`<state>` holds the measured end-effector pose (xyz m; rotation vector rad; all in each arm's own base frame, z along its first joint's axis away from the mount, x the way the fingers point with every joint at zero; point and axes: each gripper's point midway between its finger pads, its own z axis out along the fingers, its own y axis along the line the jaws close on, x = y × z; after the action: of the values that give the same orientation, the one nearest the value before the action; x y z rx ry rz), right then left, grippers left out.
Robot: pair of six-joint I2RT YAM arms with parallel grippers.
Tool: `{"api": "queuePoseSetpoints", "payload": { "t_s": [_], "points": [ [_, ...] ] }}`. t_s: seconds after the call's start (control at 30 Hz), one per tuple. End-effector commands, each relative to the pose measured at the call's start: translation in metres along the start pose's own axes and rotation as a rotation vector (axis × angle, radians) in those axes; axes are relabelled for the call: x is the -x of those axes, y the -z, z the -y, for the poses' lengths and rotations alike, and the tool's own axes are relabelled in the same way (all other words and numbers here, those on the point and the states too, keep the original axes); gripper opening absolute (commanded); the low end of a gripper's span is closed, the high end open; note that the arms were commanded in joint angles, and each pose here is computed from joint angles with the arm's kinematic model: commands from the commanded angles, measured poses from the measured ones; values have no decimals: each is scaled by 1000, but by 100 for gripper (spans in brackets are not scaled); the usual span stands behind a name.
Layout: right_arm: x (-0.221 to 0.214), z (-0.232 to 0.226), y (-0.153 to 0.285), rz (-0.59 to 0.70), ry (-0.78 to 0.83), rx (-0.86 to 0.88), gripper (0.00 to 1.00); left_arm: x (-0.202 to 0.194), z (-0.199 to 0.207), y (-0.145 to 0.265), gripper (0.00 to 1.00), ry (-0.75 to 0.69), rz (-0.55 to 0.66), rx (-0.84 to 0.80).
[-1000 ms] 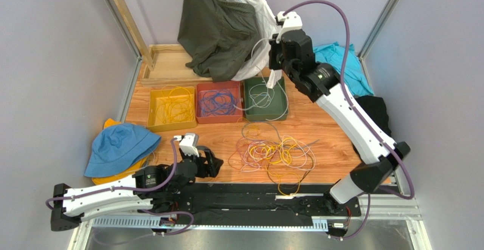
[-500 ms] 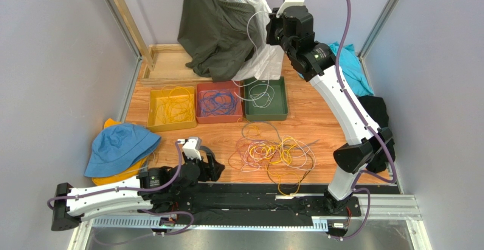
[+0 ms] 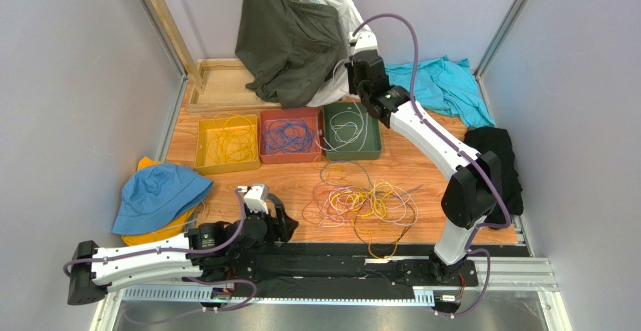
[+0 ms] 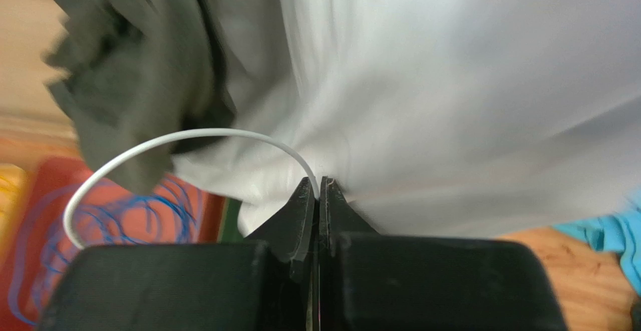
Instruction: Untangle the cables
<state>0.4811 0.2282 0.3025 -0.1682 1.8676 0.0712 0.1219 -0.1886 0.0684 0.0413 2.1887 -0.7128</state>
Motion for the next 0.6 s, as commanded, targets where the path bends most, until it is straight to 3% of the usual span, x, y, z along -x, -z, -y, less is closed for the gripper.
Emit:
{"api": "queuePoseSetpoints", "payload": {
  "t_s": [0.0,0.23,0.57],
  "points": [
    [-8,22,-11,49,-35,-75,0,2,8,-2,85,39,9,-27],
    [-82,32,-35,-99,-46,-109,0,-2,7,-2,85,45,-3,-27],
    [-176,12,-49,-372,-56,-54,0,-6,11,-6,85,42,-19,-35]
  ]
}}
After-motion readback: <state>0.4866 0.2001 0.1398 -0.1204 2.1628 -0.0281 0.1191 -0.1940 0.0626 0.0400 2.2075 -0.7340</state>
